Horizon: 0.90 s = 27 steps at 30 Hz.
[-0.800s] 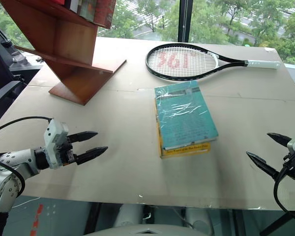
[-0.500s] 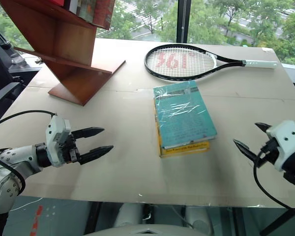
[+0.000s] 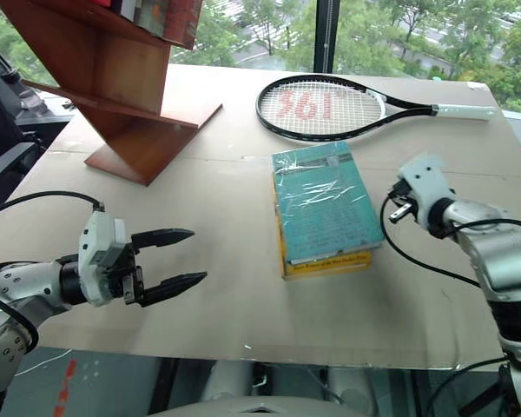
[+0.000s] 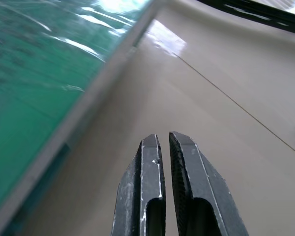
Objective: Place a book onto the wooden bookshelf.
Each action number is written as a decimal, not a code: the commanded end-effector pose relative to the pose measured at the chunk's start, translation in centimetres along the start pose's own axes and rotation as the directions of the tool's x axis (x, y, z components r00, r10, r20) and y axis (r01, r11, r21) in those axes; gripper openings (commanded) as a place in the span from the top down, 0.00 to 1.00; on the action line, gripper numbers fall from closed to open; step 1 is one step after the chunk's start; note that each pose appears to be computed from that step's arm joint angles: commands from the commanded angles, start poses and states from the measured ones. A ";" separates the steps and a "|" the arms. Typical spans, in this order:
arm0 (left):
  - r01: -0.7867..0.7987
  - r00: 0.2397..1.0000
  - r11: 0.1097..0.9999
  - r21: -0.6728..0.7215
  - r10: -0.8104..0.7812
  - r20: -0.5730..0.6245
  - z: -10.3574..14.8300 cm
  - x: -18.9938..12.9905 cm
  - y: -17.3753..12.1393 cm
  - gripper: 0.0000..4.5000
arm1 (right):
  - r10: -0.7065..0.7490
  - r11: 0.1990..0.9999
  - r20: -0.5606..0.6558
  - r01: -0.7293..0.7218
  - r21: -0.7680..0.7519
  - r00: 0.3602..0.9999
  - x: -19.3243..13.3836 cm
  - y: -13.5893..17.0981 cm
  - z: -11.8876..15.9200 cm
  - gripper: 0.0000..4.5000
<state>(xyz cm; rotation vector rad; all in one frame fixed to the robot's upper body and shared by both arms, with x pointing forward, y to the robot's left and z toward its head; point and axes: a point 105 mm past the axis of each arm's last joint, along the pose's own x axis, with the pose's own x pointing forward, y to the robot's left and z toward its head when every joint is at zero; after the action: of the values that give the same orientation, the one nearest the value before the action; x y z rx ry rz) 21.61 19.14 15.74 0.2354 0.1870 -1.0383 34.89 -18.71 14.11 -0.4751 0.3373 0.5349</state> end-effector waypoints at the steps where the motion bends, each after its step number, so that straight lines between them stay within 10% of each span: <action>1: -0.029 1.000 0.999 0.045 0.029 0.013 0.6 -0.4 0.1 0.00 | 0.092 0.994 0.086 -0.087 -0.063 0.992 0.9 1.7 2.7 0.99; 12: -0.196 0.981 0.960 -0.200 0.191 -0.043 -0.6 -0.5 3.5 0.00 | 0.207 0.978 0.313 -0.193 -0.075 0.927 -3.1 2.1 3.8 0.99; 23: 0.015 1.000 0.555 -0.832 -0.027 0.000 0.3 5.3 8.9 0.00 | 0.257 0.966 0.488 -0.237 -0.103 0.834 -14.6 4.9 1.7 0.00; 27: 0.066 0.996 0.461 -0.885 -0.080 0.033 0.0 10.2 9.6 0.00 | 0.203 0.979 0.499 -0.177 -0.099 0.843 -15.6 6.2 1.9 0.00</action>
<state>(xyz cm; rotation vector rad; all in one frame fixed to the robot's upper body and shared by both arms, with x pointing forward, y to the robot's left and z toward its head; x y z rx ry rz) 34.07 15.92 14.58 -0.7360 0.7313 -0.9022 19.92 -19.83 18.88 -0.2893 -0.0785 0.8633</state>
